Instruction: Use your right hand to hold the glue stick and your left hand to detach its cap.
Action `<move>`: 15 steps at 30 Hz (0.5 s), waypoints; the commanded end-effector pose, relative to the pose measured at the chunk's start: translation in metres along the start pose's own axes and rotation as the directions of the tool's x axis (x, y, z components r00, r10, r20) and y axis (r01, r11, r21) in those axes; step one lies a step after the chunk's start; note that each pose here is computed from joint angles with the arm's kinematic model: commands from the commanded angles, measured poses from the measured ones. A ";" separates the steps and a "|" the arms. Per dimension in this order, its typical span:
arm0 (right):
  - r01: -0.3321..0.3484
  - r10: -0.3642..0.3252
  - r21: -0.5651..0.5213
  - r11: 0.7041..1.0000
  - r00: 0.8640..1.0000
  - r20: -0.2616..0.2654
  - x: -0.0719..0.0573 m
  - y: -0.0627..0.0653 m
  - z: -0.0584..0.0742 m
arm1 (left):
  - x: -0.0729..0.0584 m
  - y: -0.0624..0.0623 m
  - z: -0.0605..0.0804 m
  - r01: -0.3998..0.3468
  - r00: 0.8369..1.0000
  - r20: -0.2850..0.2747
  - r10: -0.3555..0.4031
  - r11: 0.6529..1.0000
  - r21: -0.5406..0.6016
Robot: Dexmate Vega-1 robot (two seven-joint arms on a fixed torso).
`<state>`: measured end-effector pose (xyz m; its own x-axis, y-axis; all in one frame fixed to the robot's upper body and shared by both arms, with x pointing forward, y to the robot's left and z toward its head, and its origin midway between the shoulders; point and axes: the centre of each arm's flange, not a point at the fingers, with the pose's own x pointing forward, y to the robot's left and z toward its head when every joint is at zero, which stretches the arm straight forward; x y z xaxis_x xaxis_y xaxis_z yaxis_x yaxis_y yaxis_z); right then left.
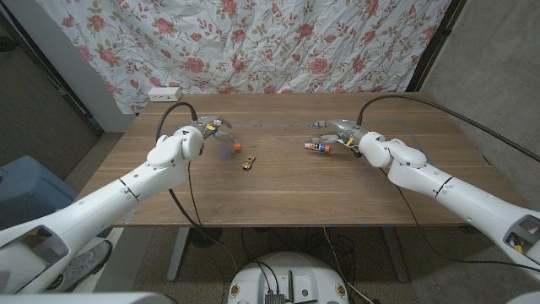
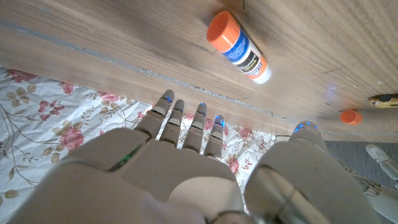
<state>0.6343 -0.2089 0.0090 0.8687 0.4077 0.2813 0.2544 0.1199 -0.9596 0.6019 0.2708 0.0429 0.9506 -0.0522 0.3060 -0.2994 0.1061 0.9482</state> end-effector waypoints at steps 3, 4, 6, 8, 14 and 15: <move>0.067 -0.069 0.190 0.980 0.998 0.004 -0.001 -0.004 -0.008 | 0.008 -0.003 -0.021 -0.071 0.996 0.034 0.080 0.972 -0.226; 0.077 -0.079 0.196 0.978 0.997 0.001 -0.001 -0.004 -0.008 | 0.008 -0.003 -0.022 -0.075 0.996 0.029 0.085 0.968 -0.241; 0.081 -0.082 0.199 0.977 0.997 -0.007 -0.001 -0.004 -0.006 | 0.009 -0.005 -0.026 -0.092 0.995 0.021 0.102 0.955 -0.283; 0.098 -0.097 0.210 0.973 0.995 -0.014 0.000 -0.004 -0.006 | 0.010 -0.008 -0.030 -0.108 0.993 0.012 0.119 0.933 -0.344; 0.101 -0.102 0.260 0.960 0.995 -0.011 0.002 -0.002 -0.007 | 0.014 -0.018 -0.033 -0.135 0.989 -0.008 0.145 0.894 -0.427; 0.104 -0.104 0.270 0.957 0.994 -0.013 0.002 -0.002 -0.007 | 0.015 -0.020 -0.035 -0.148 0.987 -0.015 0.160 0.873 -0.464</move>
<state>0.6361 -0.2143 0.0119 0.8496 0.3935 0.3511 0.2392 0.3057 -0.9216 0.6153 0.2916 0.0357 0.9209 -0.0634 0.3847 -0.3380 0.3618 0.8688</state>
